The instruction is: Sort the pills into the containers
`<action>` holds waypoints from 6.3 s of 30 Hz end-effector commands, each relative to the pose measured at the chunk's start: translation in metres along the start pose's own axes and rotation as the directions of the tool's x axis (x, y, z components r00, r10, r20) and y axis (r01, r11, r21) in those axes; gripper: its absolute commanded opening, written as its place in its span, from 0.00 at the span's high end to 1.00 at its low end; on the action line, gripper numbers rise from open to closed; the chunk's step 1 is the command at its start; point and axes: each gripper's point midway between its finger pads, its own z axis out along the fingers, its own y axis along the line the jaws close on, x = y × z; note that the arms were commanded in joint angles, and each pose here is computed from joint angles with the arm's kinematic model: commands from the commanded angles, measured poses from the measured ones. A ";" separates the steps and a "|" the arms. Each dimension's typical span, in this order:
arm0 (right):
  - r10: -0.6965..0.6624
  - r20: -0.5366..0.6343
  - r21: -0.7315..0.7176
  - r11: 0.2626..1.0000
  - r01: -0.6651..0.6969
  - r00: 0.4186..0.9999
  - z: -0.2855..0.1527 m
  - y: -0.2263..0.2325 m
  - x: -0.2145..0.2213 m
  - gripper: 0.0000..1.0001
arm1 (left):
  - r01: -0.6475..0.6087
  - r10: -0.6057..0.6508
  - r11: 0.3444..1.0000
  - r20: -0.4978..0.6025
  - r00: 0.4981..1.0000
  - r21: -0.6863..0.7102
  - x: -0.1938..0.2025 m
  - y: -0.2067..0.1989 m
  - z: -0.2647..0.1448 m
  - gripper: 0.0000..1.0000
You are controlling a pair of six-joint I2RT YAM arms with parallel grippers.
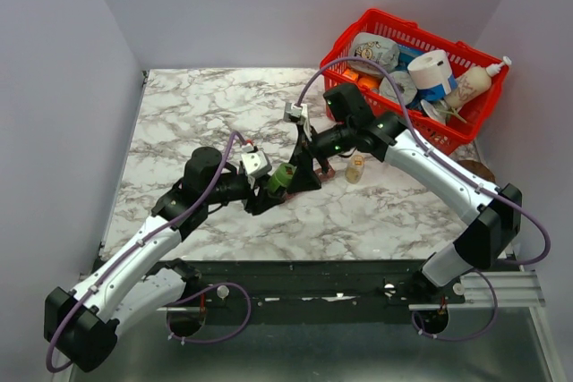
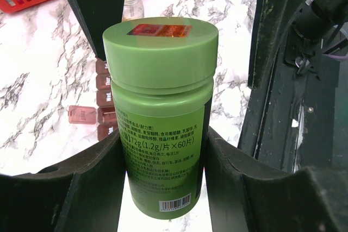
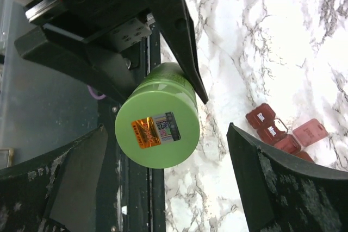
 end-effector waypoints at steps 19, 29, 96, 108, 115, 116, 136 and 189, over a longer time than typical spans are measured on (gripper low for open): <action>0.037 0.024 0.093 0.995 -0.039 0.999 0.005 -0.009 -0.019 0.19 | -0.008 0.009 0.999 0.020 1.000 -0.048 -0.012 0.011 0.003 1.00; -0.016 -0.002 -0.013 1.000 0.016 1.000 0.009 0.001 -0.018 0.60 | -0.011 0.011 0.999 0.013 1.000 -0.037 -0.010 0.009 0.002 1.00; -0.756 0.023 -0.307 0.618 0.724 0.655 -0.030 0.025 0.004 0.53 | 0.018 0.001 0.929 -0.050 0.999 0.369 0.000 -0.046 0.007 1.00; -0.428 -0.187 0.055 0.894 0.445 0.884 -0.062 -0.034 0.038 0.57 | -0.057 0.077 0.988 -0.146 0.986 0.140 0.040 -0.007 0.007 1.00; -0.244 -0.429 0.266 0.886 0.380 0.870 -0.068 -0.086 0.181 0.50 | -0.140 0.142 0.990 -0.138 0.980 0.030 0.043 0.014 0.007 1.00; -0.226 -0.448 0.281 0.883 0.377 0.865 -0.066 -0.092 0.193 0.50 | -0.143 0.144 0.990 -0.139 0.980 0.021 0.042 0.016 0.007 1.00; -0.027 -0.533 0.397 0.875 0.277 0.846 -0.065 -0.129 0.251 0.01 | -0.015 0.019 1.000 0.410 0.912 -0.012 -0.078 0.005 -0.009 1.00; -0.106 -0.172 0.493 0.852 0.179 0.979 -0.107 -0.105 0.157 0.00 | -0.209 0.124 0.963 -0.409 0.904 -0.170 -0.019 0.055 -0.040 1.00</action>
